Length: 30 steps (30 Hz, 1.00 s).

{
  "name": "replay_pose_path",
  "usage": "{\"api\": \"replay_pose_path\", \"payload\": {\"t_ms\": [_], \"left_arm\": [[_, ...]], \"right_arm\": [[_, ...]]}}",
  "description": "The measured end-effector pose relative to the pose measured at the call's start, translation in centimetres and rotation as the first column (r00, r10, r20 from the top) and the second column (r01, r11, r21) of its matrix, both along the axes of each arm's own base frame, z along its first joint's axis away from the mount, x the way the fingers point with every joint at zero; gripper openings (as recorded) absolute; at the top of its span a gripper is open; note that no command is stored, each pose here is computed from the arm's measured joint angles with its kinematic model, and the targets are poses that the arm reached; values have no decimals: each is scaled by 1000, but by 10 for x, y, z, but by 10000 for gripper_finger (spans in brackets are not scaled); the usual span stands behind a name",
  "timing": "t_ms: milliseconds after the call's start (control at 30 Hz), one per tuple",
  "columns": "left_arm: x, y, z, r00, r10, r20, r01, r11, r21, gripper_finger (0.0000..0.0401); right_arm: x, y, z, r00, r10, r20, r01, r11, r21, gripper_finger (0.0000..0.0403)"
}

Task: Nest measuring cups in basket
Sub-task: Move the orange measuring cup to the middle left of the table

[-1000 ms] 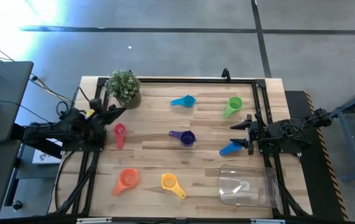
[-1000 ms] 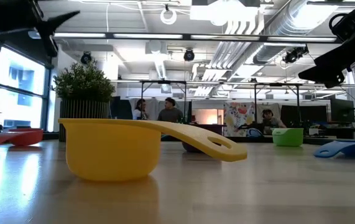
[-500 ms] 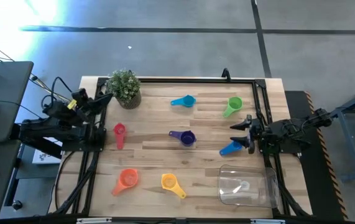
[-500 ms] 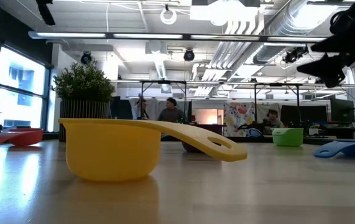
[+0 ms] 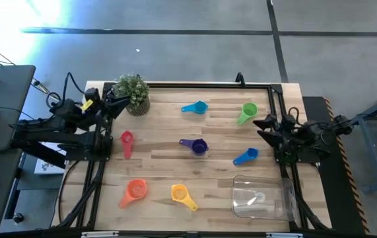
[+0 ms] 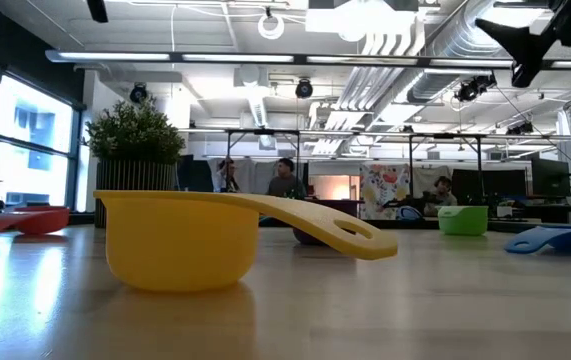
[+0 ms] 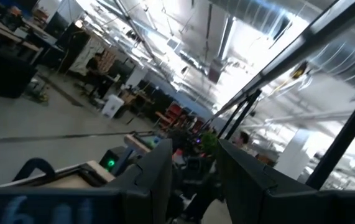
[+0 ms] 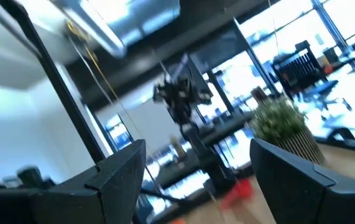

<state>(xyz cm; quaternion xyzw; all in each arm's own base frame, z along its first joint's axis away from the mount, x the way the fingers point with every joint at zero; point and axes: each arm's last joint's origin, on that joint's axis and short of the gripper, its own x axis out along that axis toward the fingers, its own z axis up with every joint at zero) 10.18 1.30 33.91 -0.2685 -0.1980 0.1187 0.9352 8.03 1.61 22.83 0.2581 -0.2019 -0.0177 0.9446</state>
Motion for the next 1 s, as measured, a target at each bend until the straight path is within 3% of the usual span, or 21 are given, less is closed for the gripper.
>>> {"api": "replay_pose_path", "payload": {"t_ms": [467,767,1000], "left_arm": [[7,-1,-9,987,-44,-152,45,999,4,115],[17,0,-12,968,37,-249,11,982,189,115],[30,1,-14,966,44,-255,-1,986,164,115]], "right_arm": [[-1,-1,2,1000,-6,24,5,1000,12,279],[-1,-1,2,1000,-6,23,5,1000,7,279],[-1,-1,2,1000,-5,24,4,1000,11,280]]}}
